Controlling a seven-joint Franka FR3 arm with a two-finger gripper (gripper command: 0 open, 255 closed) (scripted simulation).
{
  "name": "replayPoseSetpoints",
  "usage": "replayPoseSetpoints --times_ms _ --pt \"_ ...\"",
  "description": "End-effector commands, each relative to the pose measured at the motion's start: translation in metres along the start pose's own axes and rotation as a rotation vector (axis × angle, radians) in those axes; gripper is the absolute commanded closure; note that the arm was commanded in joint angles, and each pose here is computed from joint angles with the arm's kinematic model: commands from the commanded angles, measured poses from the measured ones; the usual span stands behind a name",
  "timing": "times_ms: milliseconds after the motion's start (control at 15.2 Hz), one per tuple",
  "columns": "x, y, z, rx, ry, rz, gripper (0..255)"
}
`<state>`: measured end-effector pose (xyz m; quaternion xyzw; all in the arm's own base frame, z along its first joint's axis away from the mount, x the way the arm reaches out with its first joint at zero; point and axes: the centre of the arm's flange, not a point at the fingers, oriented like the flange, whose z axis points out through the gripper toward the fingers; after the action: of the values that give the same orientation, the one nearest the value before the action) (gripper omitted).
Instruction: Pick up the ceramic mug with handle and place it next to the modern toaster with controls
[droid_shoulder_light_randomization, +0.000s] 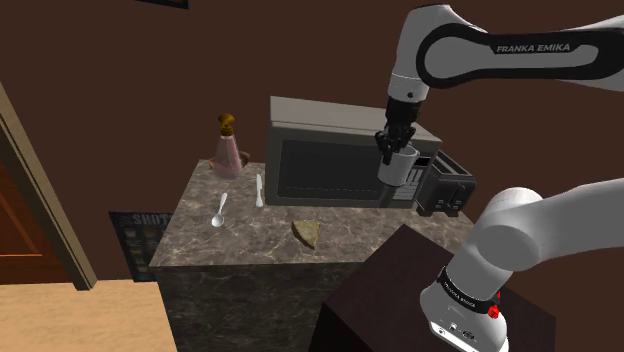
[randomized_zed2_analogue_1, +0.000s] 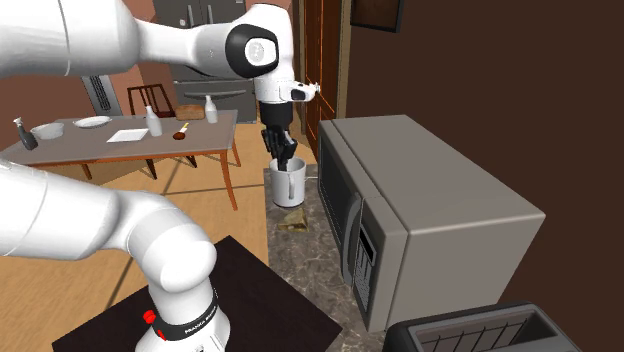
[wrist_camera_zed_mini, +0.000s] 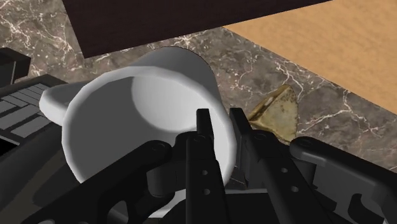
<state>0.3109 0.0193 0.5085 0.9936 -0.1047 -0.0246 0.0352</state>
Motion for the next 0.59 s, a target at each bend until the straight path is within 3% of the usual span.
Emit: replayPoseSetpoints --times_ms 0,528 --pt "-0.008 0.023 0.002 0.0 0.0 -0.001 255" --pt "-0.046 0.121 0.011 0.0 0.0 -0.001 255"
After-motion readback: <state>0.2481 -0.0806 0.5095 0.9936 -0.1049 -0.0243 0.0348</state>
